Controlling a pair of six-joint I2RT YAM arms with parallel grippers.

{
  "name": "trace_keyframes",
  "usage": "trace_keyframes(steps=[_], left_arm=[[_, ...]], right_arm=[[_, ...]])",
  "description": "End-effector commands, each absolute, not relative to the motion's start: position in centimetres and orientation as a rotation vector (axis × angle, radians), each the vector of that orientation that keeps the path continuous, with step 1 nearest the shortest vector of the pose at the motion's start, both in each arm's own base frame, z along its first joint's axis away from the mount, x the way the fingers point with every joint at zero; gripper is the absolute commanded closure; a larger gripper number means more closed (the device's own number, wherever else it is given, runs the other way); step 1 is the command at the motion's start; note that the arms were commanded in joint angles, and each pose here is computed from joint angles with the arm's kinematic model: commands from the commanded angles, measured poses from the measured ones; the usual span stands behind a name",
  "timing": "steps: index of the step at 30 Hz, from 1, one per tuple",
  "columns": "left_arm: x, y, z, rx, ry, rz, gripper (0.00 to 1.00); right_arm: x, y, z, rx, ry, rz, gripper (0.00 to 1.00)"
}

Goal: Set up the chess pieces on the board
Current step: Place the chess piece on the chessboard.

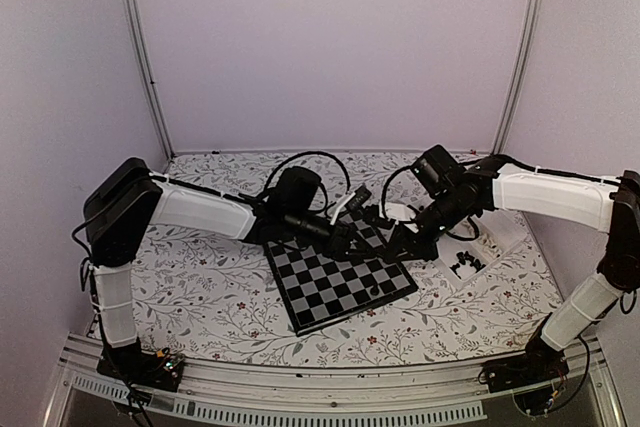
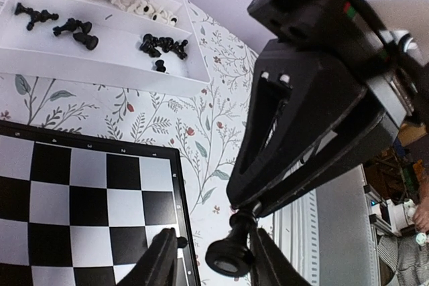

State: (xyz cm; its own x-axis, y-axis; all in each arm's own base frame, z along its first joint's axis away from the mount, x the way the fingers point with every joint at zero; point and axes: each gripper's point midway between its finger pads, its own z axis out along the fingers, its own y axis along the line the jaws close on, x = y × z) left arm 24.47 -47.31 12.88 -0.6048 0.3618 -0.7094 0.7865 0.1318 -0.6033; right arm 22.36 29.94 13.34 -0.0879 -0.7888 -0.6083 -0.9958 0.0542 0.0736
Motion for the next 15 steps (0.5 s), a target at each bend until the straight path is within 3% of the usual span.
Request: trace_keyframes(steps=[1, 8, 10, 15], left_arm=[[24.3, -47.7, 13.2, 1.131, 2.01, -1.497, 0.67], [24.1, -47.7, 13.8, 1.141, 1.981, -1.544, 0.83], [24.3, -47.5, 15.2, 1.111, 1.935, -1.589, 0.85], [26.4, -46.4, 19.0, 0.966, 1.822, -1.655, 0.88]], right_arm=[[22.3, 30.5, 14.7, -1.794, 1.883, 0.698, 0.87], [22.6, 30.6, 15.0, -1.781, 1.874, 0.681, 0.85], [23.0, 30.5, 15.8, -1.747, 1.858, 0.665, 0.74], [24.7, 29.6, 20.9, -1.596, 1.77, 0.823, 0.59]])
